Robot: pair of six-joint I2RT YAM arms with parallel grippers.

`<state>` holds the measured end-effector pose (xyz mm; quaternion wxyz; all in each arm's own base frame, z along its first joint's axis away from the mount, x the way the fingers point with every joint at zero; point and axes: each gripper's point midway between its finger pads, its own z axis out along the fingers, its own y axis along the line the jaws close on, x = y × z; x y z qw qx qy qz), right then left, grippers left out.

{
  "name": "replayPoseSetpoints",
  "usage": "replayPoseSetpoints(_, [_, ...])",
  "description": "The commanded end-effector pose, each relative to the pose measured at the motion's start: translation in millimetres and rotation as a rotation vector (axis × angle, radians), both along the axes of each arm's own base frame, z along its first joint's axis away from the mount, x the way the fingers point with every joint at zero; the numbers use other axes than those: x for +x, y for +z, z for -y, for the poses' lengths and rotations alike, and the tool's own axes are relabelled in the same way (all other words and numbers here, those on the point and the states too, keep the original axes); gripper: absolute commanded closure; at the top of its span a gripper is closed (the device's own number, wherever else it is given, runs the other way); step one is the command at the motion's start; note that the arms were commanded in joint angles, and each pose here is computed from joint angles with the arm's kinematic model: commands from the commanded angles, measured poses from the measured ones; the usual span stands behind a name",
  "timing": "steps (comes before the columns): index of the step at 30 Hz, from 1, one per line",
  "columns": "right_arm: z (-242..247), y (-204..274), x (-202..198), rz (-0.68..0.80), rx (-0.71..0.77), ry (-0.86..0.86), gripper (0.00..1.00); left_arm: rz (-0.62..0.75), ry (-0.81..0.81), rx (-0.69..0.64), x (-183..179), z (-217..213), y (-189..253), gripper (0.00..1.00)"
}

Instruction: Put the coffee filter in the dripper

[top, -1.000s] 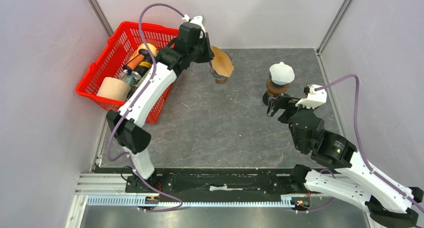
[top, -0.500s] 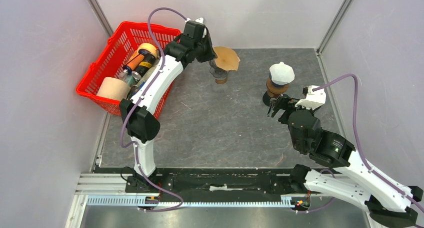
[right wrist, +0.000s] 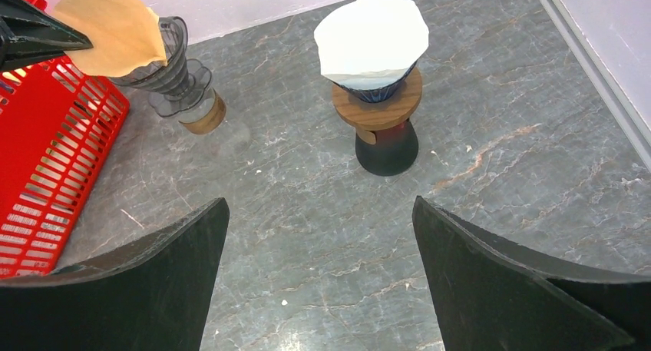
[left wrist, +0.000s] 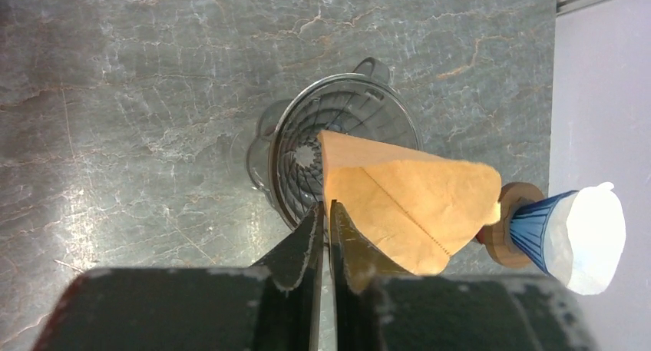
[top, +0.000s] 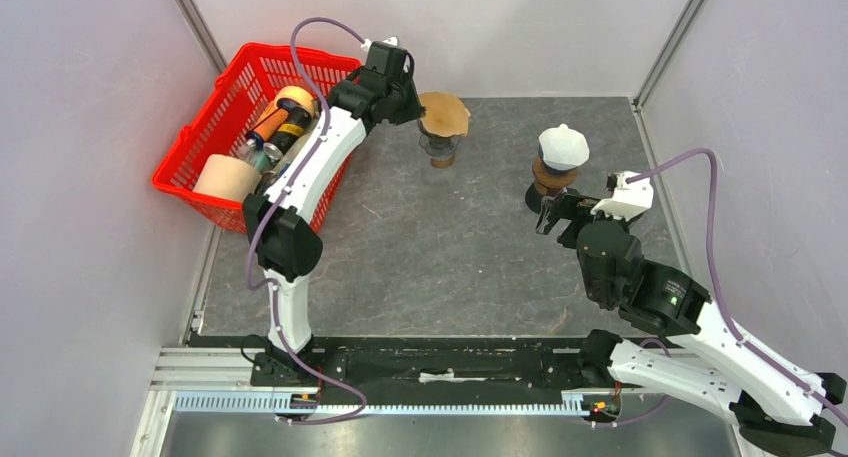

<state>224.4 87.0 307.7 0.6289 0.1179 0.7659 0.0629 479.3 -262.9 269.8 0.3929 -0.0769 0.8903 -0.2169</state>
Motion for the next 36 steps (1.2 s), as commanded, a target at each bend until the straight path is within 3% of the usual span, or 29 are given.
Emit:
replayPoseSetpoints(1, [7.4, 9.7, 1.0, 0.027, 0.016, -0.042, 0.03, 0.013, 0.021, -0.043, 11.5, 2.5, 8.5, 0.79])
replayPoseSetpoints(4, [7.0, 13.3, 1.9, 0.026, 0.004, -0.043, 0.03, 0.028, 0.009, -0.046, 12.4, 4.1, 14.4, 0.64])
replayPoseSetpoints(7, [5.8, 17.4, 2.8, 0.027, 0.002, -0.043, 0.03, 0.054, 0.012, -0.036, 11.0, -0.1, 24.3, 0.56])
replayPoseSetpoints(10, [-3.6, 21.4, 6.8, 0.012, -0.04, -0.009, 0.03, 0.088, -0.002, -0.024, 6.0, -3.6, 37.6, 0.19])
replayPoseSetpoints(11, [-8.8, 23.4, 9.2, 0.003, -0.059, 0.004, 0.03, 0.096, -0.006, -0.019, 3.9, -5.2, 41.5, 0.17])
replayPoseSetpoints(17, [-33.1, 38.1, 31.7, -0.1, -0.122, 0.019, 0.03, 0.175, -0.025, -0.005, -24.0, -22.6, 76.7, 0.14])
replayPoseSetpoints(23, [-79.7, 45.8, 90.8, -0.249, -0.06, 0.207, 0.03, 0.272, 0.076, 0.043, -81.5, -77.6, 78.9, 0.12])
replayPoseSetpoints(30, [-134.0, 55.6, 163.4, -0.314, -0.101, 0.34, 0.03, 0.28, 0.272, 0.078, -171.5, -156.0, 7.5, 0.11])
replayPoseSetpoints(36, [-173.8, 37.7, 210.2, -0.349, -0.117, 0.413, 0.08, 0.209, 0.349, 0.097, -218.7, -188.3, -42.3, 0.1])
